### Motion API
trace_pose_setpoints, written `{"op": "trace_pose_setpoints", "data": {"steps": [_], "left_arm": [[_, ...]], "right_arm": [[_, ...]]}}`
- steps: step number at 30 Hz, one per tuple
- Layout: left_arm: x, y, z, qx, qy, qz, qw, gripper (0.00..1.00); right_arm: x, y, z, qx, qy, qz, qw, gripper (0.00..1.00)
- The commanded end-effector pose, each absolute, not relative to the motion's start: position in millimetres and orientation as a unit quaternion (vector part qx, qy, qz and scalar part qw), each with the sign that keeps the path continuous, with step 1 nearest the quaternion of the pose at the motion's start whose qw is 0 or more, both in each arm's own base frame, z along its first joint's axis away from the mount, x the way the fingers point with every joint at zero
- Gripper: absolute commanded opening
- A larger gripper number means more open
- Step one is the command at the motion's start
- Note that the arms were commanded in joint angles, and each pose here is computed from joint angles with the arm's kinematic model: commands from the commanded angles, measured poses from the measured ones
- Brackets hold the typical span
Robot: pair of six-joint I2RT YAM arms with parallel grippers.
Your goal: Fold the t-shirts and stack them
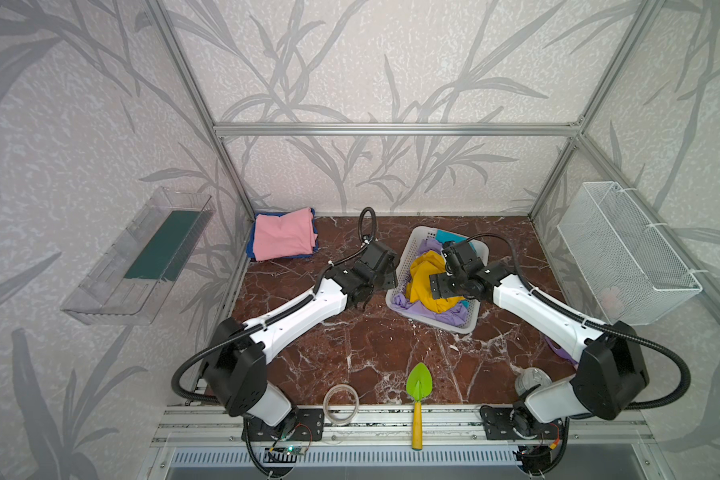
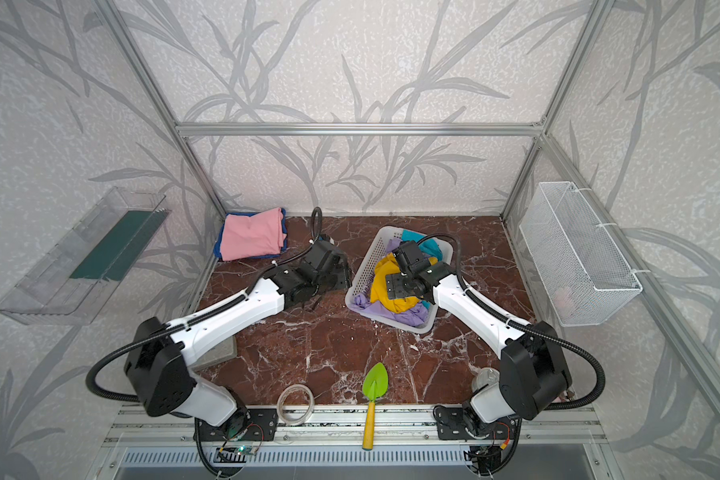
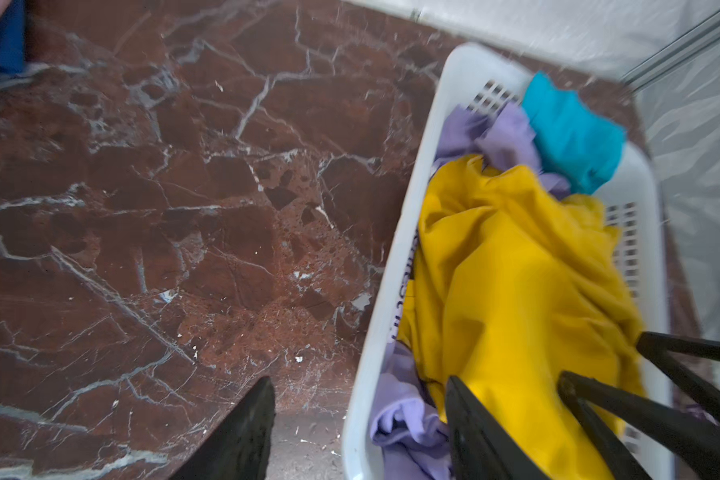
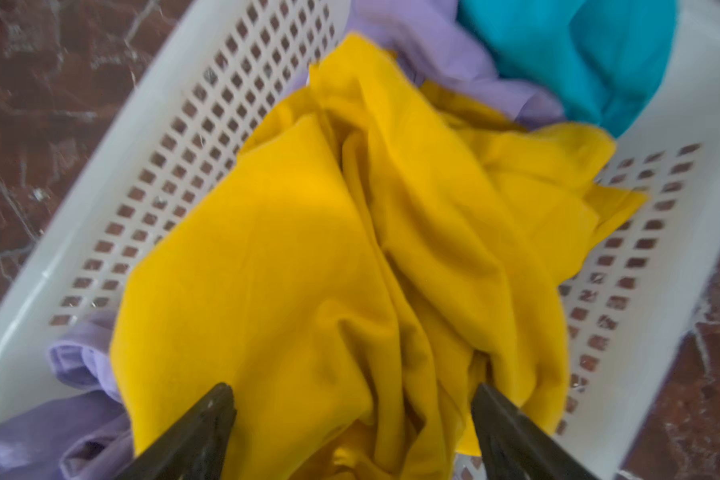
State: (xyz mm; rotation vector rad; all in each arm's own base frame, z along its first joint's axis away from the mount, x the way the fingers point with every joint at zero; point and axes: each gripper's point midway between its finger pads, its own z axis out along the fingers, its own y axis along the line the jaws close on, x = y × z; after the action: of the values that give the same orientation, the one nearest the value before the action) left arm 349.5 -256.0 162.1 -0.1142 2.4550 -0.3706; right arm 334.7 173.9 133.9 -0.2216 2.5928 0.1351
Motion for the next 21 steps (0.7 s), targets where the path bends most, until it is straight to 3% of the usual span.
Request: {"op": "trace_pose_setpoints", "data": {"steps": [1,3,4,6,7,10,15,21], "left_arm": [[349,-267,136,-0.042,0.948,-0.141,0.281,0.63],[351,-272,125,-0.042,0.951,-0.145,0.271,0.62],[352,-273,120,-0.043,0.952,-0.144,0.266,0.62],[352,-280,112,-0.041,0.954,-0.152,0.256,0.59],[352,-285,108,-0.042,0.954,-0.161,0.248,0.57],[351,-317,97,-0.038,0.951,-0.212,0.223,0.52],[349,-373,100,-0.012,0.94,-0.278,0.197,0.49],[347,-393,130,0.02,0.921,-0.325,0.215,0.56]], "right_arm": [[334,188,123,-0.091,0.964,0.073,0.24,0.82],[339,190,115,-0.093,0.965,0.068,0.235,0.7],[342,191,115,-0.092,0.965,0.068,0.238,0.57],[350,189,119,-0.084,0.964,0.063,0.245,0.16],[354,186,124,-0.079,0.963,0.06,0.251,0.01],[374,177,161,-0.063,0.95,0.051,0.302,0.0],[405,167,279,-0.052,0.895,0.035,0.443,0.0],[410,190,390,-0.058,0.821,0.11,0.557,0.0]]}}
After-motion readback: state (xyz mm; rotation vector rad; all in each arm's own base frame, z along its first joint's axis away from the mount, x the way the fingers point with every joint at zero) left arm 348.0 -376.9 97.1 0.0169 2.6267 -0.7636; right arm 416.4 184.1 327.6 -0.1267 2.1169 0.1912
